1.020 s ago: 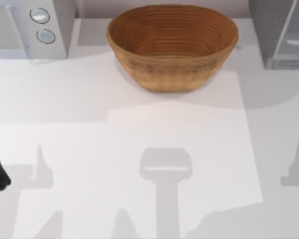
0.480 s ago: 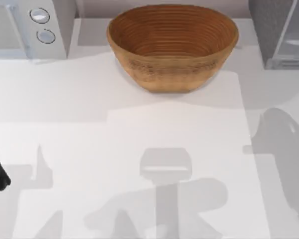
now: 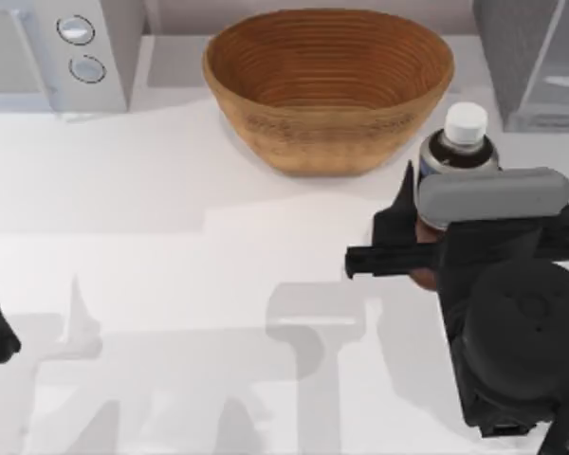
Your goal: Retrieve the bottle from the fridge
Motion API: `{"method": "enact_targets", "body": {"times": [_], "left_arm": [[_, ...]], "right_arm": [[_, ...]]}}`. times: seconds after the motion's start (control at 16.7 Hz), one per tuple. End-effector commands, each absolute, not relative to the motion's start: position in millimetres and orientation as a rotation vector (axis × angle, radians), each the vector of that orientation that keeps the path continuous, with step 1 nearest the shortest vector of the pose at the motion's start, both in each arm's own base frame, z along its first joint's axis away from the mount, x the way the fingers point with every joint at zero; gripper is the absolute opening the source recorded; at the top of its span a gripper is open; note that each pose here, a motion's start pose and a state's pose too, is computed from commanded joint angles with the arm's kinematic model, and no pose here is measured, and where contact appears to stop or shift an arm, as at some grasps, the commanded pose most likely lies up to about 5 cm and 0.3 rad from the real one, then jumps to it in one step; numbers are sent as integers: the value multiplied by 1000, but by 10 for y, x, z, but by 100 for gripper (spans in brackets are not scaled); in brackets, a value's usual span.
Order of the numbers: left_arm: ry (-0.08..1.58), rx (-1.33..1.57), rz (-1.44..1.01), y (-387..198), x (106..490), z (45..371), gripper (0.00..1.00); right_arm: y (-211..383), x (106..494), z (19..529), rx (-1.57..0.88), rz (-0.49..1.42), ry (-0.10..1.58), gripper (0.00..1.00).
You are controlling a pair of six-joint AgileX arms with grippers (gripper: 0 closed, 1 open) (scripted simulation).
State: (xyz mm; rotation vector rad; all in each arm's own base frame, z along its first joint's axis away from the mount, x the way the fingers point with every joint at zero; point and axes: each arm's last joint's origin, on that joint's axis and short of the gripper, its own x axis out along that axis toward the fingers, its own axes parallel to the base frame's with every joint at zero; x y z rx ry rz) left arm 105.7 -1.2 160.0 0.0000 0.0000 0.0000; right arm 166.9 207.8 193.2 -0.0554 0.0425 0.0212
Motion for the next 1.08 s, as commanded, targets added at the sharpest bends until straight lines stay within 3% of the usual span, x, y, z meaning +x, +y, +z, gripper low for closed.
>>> {"method": "enact_targets", "body": {"times": [0.42,0.78,1.08], "left_arm": [[0,0,0,-12,1057,1600,100],[0,0,0,-12,1057,1600,100],[0,0,0,-12,1057,1600,100]], "right_arm": [[3029,1202,1528,-24,1,1,0],[3113,1136,1493,-12,-2,-4,0],[3111,1310,1323,-36,-5,3,0]]}}
